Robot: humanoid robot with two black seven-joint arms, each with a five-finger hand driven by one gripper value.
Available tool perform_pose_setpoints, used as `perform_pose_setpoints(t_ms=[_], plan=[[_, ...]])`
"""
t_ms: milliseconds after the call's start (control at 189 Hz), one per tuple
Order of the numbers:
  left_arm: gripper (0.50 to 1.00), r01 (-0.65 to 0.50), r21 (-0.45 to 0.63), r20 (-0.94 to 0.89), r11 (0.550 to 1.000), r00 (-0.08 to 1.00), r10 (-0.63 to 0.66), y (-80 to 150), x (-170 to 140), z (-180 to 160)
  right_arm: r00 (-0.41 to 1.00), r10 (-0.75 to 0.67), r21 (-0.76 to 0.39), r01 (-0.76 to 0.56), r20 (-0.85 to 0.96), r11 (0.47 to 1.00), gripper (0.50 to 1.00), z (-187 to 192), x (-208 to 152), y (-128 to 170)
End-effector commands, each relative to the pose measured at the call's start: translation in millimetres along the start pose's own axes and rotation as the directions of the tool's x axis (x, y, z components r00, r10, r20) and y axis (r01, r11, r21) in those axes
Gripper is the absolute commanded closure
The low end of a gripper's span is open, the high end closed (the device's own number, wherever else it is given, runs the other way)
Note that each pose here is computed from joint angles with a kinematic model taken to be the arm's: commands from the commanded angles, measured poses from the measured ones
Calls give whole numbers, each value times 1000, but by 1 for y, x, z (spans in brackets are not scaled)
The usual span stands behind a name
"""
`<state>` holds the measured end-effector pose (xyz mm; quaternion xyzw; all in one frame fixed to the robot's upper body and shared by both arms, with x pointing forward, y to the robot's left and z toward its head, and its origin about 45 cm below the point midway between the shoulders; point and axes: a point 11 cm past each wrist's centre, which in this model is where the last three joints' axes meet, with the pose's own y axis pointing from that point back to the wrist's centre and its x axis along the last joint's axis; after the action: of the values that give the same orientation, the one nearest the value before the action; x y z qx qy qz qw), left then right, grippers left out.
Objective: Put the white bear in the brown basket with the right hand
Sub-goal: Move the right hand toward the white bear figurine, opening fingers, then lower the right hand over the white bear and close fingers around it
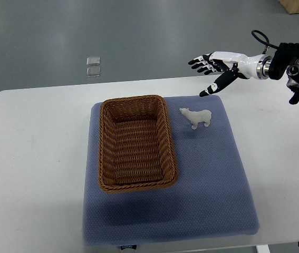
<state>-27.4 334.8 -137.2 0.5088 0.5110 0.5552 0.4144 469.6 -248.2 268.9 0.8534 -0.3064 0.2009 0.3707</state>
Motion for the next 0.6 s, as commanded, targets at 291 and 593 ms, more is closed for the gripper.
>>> perform_pose_setpoints(t_ms=[291, 593], plan=[[500, 5, 0, 2, 1000, 1000, -5, 0, -2, 0, 984, -66, -103, 49, -165, 993, 572, 2, -30, -16], [500, -3, 0, 3, 1000, 1000, 3, 0, 1, 0, 989, -57, -95, 44, -134, 994, 576, 13, -66, -35]])
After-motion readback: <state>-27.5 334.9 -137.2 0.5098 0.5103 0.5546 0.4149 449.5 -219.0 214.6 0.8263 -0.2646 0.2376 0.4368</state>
